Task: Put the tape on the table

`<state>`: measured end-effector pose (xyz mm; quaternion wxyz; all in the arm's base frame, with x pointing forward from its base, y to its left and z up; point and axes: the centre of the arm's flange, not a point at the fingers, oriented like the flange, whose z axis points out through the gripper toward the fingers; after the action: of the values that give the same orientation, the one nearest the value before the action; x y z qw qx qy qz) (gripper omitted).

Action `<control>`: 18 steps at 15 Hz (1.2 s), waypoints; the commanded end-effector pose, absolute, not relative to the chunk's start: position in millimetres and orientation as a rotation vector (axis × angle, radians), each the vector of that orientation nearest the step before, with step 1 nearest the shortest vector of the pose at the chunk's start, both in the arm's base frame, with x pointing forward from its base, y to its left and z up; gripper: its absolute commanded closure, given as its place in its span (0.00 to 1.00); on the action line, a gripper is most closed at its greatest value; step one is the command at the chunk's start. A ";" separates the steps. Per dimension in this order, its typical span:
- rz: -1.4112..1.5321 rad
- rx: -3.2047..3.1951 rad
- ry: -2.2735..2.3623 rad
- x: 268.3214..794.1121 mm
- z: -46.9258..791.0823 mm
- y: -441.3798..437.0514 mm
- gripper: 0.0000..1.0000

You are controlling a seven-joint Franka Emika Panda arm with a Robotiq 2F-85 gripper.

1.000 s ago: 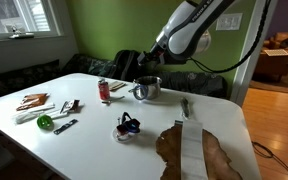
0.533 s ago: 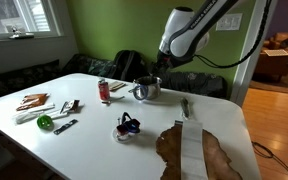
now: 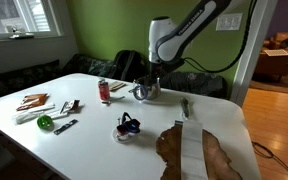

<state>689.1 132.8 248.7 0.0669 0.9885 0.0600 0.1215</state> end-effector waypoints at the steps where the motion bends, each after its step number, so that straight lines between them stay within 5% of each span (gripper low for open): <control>1: 0.368 2.979 0.183 689.3 249.1 133.2 0.00; 9: 0.324 3.190 0.609 688.8 247.4 88.9 0.00; 18: 0.419 3.165 0.489 701.9 230.4 83.4 0.00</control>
<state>699.1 81.8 247.8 -0.0256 0.9796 0.1582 0.1211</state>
